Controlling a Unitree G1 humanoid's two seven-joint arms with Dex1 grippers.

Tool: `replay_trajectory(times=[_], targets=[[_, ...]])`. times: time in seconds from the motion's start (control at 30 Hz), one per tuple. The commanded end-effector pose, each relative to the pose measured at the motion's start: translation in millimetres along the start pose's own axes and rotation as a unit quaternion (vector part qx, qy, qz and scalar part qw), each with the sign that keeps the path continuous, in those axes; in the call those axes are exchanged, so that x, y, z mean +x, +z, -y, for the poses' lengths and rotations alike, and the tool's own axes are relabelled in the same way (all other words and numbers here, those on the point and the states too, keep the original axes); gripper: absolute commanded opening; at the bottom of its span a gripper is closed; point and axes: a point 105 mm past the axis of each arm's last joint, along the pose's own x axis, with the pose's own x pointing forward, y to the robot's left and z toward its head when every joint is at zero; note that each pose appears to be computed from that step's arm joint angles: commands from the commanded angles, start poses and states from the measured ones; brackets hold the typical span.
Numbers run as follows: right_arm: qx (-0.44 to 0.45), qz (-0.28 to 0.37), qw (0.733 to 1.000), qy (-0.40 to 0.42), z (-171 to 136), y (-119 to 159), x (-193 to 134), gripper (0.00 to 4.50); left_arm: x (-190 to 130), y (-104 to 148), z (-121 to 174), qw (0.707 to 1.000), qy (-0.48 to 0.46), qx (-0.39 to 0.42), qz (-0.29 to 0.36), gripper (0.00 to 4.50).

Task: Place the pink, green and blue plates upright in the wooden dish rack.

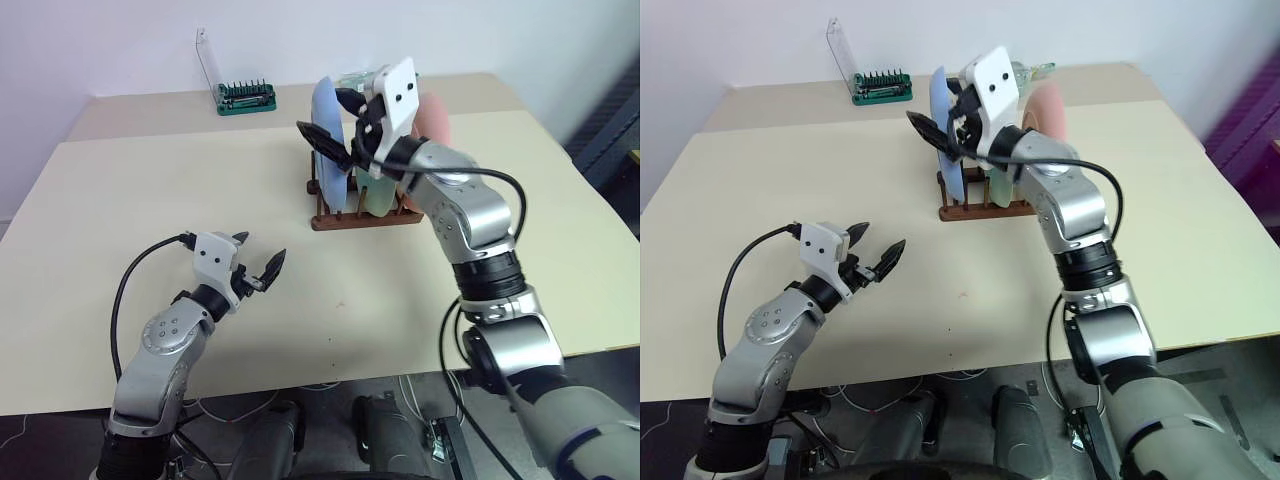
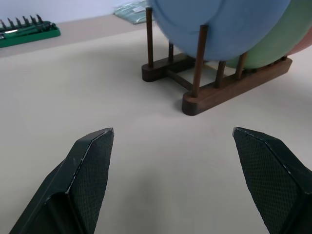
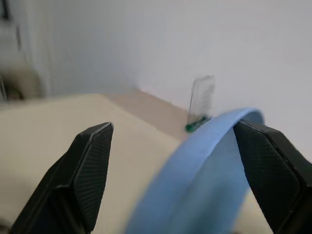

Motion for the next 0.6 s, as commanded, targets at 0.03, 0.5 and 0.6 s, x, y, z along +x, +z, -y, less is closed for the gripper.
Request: replay_trajectory(times=[0.03, 0.5, 0.6], targets=[[-0.029, 0.015, 0.999, 0.006, 5.6, 14.1, -15.4, 3.97, 1.3, 10.8, 3.2, 1.000, -0.011, 0.002, 0.021, 4.03], [-0.001, -0.084, 0.996, 0.020, 32.7, -8.9, -142.8, 3.97, 9.5, 2.9, 4.0, 0.999, -0.028, -0.001, 0.017, 4.03], [0.029, -0.116, 0.992, 0.026, 30.8, -14.9, -169.2, 3.97, 11.4, 1.2, 3.7, 0.999, -0.031, -0.001, 0.016, 4.03]])
